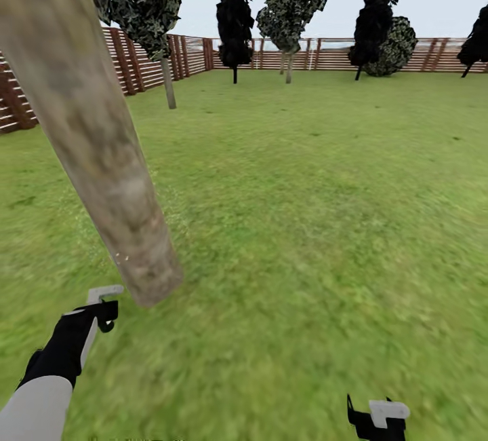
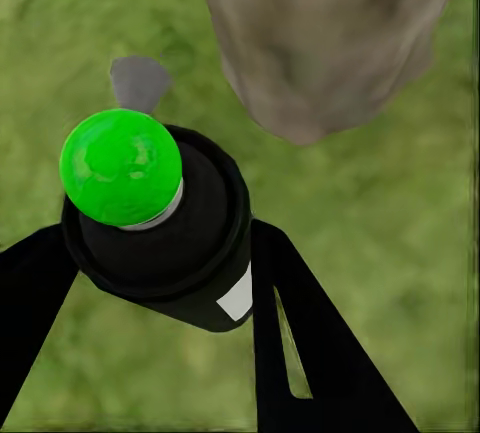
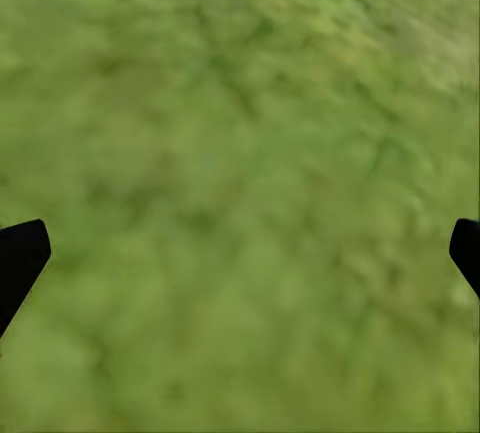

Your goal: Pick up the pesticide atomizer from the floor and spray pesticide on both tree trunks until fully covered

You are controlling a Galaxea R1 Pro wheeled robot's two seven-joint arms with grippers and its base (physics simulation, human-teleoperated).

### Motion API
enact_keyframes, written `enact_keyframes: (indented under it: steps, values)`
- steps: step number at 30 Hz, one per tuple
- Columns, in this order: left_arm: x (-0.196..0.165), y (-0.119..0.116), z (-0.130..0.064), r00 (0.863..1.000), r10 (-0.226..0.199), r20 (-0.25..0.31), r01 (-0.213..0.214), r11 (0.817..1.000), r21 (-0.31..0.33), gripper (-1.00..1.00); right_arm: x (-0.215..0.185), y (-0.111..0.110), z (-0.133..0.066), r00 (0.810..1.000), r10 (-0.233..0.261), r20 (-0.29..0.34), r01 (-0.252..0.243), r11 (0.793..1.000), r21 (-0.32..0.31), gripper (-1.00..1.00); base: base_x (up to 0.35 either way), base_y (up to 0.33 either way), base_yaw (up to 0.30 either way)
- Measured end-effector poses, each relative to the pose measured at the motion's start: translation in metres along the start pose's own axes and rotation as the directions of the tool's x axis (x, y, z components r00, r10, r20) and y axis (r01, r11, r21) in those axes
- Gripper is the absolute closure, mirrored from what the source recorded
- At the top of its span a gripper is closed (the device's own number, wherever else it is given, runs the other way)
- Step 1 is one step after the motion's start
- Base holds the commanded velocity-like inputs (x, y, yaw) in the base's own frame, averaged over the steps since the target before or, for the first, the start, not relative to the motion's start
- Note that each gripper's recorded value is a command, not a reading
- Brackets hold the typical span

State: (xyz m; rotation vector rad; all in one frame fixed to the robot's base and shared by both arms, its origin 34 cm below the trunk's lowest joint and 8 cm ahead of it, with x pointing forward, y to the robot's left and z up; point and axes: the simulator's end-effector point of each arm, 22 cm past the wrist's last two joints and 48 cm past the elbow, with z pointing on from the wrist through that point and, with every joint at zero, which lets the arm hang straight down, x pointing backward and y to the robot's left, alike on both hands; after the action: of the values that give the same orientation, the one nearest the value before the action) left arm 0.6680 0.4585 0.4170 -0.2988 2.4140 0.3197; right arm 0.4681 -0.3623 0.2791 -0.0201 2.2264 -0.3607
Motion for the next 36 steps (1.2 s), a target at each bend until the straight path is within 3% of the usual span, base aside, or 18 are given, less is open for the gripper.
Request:
enact_keyframes:
  steps: [10, 14, 19, 31, 36]
  values:
    - [0.002, -0.01, 0.0, 1.0, -0.001, -0.002, 0.001, 1.0, 0.012, 1.0, 0.0, 0.0, 0.0, 1.0, 0.0, 0.0, 0.0, 1.0, 0.0, -1.0, 0.062, -0.175, 0.277]
    - [0.0, -0.025, -0.001, 0.999, 0.046, 0.003, -0.046, 0.998, 0.031, 1.0, 0.0, 0.0, 0.0, 1.0, 0.0, 0.0, 0.0, 1.0, 0.0, -1.0, 0.183, -0.219, 0.275]
    - [0.0, -0.024, -0.001, 0.999, 0.049, 0.003, -0.049, 0.998, 0.029, 1.0, 0.0, 0.0, 0.0, 1.0, 0.0, 0.0, 0.0, 1.0, 0.0, -1.0, 0.14, -0.245, 0.233]
    - [-0.006, -0.023, -0.002, 0.999, 0.048, 0.018, -0.049, 0.998, 0.027, 1.0, 0.0, 0.0, 0.0, 1.0, 0.001, 0.0, -0.001, 1.0, 0.002, -1.0, -0.032, -0.174, -0.06]
    - [-0.049, -0.008, -0.015, 0.996, 0.043, 0.08, -0.044, 0.999, 0.004, 1.0, 0.0, -0.003, 0.0, 1.0, 0.0, 0.0, 0.0, 1.0, 0.005, -1.0, -0.067, 0.017, -0.001]
